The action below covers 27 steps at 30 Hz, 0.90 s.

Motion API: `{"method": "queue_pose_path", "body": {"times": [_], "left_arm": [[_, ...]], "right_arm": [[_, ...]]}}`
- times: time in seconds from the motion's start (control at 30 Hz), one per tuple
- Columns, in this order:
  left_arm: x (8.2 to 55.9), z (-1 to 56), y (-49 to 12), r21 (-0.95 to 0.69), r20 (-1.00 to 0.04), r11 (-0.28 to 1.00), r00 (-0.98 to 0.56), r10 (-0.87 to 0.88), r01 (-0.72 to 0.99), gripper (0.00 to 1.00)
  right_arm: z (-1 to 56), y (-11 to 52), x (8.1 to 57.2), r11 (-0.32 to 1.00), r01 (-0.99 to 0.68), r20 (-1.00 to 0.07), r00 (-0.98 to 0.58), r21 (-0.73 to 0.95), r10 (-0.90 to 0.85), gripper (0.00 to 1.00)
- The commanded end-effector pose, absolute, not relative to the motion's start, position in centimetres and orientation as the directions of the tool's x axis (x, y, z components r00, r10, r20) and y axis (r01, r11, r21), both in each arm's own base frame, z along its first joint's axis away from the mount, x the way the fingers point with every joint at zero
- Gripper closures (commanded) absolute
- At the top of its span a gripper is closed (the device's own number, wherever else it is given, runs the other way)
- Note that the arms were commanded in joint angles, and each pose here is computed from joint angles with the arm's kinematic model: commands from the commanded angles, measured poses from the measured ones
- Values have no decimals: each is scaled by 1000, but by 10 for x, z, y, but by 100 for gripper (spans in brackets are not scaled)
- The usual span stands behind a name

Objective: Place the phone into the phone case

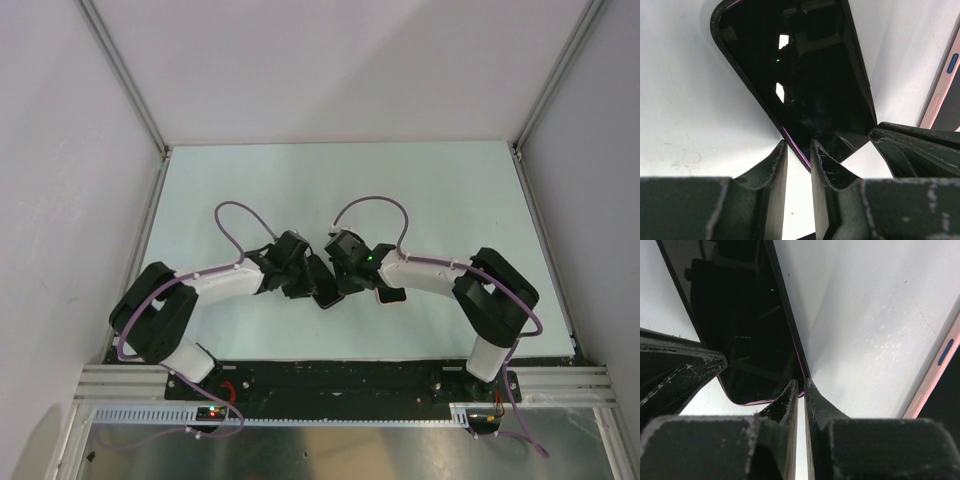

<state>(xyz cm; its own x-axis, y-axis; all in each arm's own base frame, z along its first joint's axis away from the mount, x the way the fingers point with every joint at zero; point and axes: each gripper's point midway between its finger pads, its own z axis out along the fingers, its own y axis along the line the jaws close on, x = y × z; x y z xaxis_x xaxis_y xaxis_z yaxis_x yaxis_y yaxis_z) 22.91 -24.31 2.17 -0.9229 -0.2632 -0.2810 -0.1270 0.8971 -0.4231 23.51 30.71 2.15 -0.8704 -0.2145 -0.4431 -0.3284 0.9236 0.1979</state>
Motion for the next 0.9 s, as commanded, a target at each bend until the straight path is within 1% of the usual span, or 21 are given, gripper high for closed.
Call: {"method": "queue_pose_path", "body": {"times": [0.0, 0.27, 0.43, 0.63, 0.77, 0.87], "left_arm": [[228, 13, -252, -429, -275, 896, -928, -253, -117, 73], [227, 11, -252, -425, -272, 898, -930, -246, -113, 73], [224, 14, -252, -437, -269, 893, -932, -243, -107, 73], [219, 23, -253, -466, -265, 877, -928, -263, -116, 73], [216, 25, -255, -475, -259, 871, -927, -273, -124, 71], [215, 27, -259, -481, -254, 867, -927, -277, -127, 71]], "right_arm": [[-55, 294, 175, 923, -371, -251, -907, 98, -338, 94], [-74, 276, 169, 929, -369, -234, -900, -35, -367, 94], [-67, 275, 173, 932, -361, -254, -898, -38, -358, 91], [-9, 292, 207, 942, -319, -389, -885, 102, -257, 80], [35, 306, 226, 914, -318, -457, -871, 251, -177, 77], [54, 307, 236, 901, -316, -486, -862, 298, -142, 76]]}}
